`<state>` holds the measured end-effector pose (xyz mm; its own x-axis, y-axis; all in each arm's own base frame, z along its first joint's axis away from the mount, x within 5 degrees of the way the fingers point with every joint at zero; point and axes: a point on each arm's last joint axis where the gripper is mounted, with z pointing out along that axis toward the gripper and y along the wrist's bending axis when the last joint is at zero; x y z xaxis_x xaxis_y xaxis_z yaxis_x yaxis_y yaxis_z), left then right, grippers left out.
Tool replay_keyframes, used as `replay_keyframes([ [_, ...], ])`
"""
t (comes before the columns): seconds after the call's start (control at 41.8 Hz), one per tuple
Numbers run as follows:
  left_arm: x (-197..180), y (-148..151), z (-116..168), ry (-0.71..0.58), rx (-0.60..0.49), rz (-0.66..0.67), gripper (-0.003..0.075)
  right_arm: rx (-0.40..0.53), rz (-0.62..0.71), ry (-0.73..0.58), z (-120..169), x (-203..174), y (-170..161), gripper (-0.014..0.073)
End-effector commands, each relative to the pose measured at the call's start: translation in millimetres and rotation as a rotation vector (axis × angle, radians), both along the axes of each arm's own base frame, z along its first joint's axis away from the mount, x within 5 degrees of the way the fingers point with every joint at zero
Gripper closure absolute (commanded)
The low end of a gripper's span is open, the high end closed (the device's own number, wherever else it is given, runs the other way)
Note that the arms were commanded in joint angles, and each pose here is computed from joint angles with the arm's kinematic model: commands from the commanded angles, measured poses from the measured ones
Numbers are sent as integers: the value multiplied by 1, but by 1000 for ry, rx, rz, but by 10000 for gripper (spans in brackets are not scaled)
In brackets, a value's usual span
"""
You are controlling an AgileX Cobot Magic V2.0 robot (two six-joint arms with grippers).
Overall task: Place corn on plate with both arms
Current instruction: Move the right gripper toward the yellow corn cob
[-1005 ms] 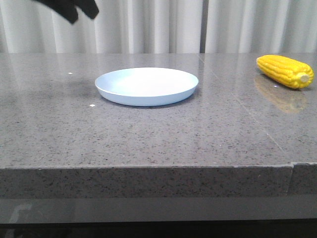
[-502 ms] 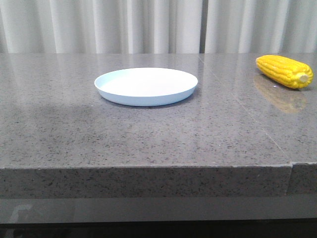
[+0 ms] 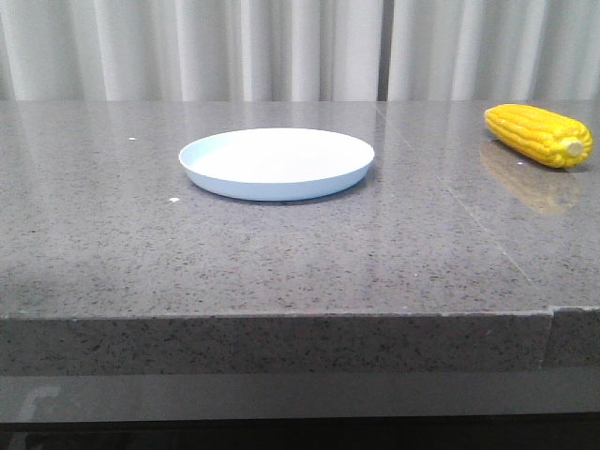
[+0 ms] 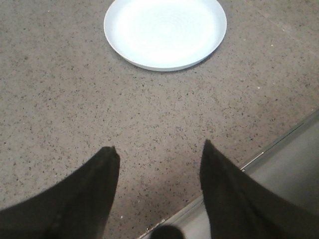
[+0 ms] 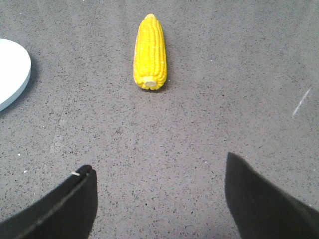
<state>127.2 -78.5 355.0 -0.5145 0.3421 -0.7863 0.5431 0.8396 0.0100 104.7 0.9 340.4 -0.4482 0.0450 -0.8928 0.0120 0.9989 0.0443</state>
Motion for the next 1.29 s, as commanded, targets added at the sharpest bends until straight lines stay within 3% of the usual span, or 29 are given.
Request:
replay_keyframes([
  [0.0,-4,1,11,-82,-76,0,352,-16,0,-95,15,4,-1,34],
  [0.765,-5,1,12,-86,-79,0,352,1,2,-159,21,6,0,34],
  [1.076,-5,1,12,-86,-79,0,352,-26,18,-10,27,34,1,26],
  [1.268,-5,1,12,-86,-79,0,352,-20,22,84,35,61,1,-64],
])
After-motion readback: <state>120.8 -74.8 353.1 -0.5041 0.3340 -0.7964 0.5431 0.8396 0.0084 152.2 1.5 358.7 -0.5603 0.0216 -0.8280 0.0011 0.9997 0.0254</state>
